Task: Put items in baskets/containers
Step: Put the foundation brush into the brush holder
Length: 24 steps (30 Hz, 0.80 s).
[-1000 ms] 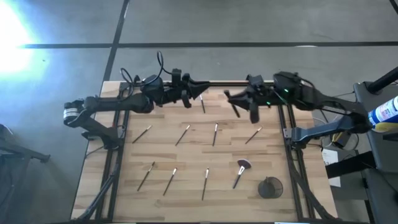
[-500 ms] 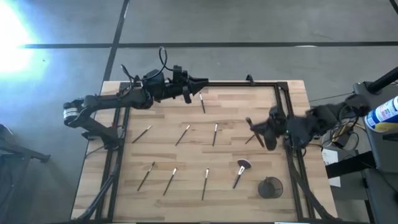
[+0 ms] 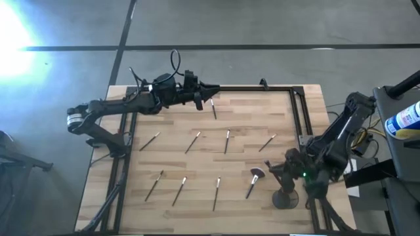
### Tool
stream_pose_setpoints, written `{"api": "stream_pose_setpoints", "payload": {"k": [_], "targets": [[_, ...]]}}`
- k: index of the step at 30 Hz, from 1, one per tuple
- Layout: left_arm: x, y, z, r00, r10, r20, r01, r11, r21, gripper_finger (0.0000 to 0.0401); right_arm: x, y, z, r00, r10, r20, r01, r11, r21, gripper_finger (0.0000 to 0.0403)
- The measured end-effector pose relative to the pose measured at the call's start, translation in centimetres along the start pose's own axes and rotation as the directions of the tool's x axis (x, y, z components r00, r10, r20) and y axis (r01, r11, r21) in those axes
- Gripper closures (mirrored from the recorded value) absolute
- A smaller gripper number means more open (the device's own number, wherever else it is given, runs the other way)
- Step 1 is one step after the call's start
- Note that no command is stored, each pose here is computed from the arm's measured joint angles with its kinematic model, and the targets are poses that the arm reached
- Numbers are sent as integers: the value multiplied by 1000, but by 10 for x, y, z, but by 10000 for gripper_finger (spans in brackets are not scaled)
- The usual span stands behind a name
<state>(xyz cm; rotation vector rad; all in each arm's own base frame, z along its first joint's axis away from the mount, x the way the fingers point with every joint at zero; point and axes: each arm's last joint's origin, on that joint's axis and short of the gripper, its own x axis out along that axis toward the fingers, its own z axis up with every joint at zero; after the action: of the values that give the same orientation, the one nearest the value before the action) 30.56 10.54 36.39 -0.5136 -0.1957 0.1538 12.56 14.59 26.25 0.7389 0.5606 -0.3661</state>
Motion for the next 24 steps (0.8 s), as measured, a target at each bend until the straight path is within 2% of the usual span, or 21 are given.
{"api": "stream_pose_setpoints", "payload": {"k": [15,24], "targets": [[0,2,-3,999,32,-22,-32,999,18,319,10,7,-78,999,-41,-14,39,992,-122,368],[0,3,-3,998,59,-8,-59,998,-38,319,12,5,-93,998,-53,-19,49,985,-168,357]]}}
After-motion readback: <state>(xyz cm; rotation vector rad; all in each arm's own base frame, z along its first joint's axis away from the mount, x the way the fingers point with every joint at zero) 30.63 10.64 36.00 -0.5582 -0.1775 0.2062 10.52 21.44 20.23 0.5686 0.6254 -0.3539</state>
